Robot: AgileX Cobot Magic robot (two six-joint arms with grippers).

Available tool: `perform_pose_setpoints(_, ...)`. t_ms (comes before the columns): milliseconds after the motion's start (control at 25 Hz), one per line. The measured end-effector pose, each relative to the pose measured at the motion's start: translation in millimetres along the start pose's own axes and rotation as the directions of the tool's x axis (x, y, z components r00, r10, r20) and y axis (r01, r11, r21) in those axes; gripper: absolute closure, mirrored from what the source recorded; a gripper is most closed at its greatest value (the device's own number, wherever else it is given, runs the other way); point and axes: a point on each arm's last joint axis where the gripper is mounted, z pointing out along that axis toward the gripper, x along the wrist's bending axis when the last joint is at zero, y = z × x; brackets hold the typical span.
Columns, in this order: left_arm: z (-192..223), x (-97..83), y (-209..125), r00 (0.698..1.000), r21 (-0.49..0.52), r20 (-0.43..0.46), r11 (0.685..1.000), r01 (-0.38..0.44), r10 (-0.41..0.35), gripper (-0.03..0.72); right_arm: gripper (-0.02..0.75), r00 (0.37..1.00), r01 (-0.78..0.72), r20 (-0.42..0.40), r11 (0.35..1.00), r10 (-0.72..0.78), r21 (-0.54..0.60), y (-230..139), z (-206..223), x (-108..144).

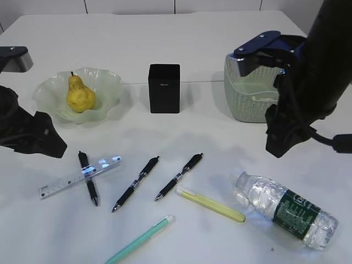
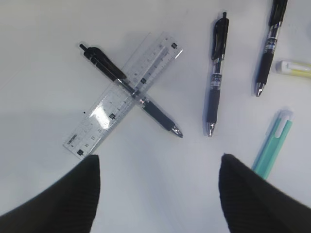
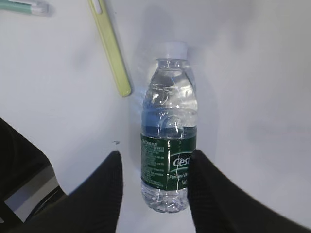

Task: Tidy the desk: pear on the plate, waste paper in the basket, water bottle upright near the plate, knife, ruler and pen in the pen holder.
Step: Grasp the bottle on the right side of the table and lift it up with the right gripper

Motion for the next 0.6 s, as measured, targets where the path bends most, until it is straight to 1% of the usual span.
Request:
perform_pose_setpoints(160,0.0,-0.4,0.1,1.000,-0.001,0.004,1.000,0.005,-0.005,0.151,0.370,1.000,0.002,-0.010,1.000,-0.002,0.019,3.6,10.1,-1.8)
perform_pose_setpoints(440,0.0,-0.4,0.1,1.000,-0.001,0.004,1.000,0.005,-0.005,0.151,0.353,1.000,0.004,-0.011,1.000,-0.004,0.023,4.0,11.4,-2.0)
perform_pose_setpoints(520,0.0,-0.4,0.1,1.000,-0.001,0.004,1.000,0.005,-0.005,0.151,0.254,1.000,0.004,-0.012,1.000,-0.004,0.025,4.0,12.6,-2.1)
perform_pose_setpoints(560,0.0,-0.4,0.1,1.000,-0.001,0.004,1.000,0.005,-0.005,0.151,0.254,1.000,0.004,-0.012,1.000,-0.004,0.025,4.0,12.6,-2.1)
perform_pose_setpoints(600,0.0,-0.4,0.1,1.000,-0.001,0.004,1.000,0.005,-0.005,0.151,0.221,1.000,0.004,-0.014,1.000,-0.003,0.028,3.4,13.9,-1.9)
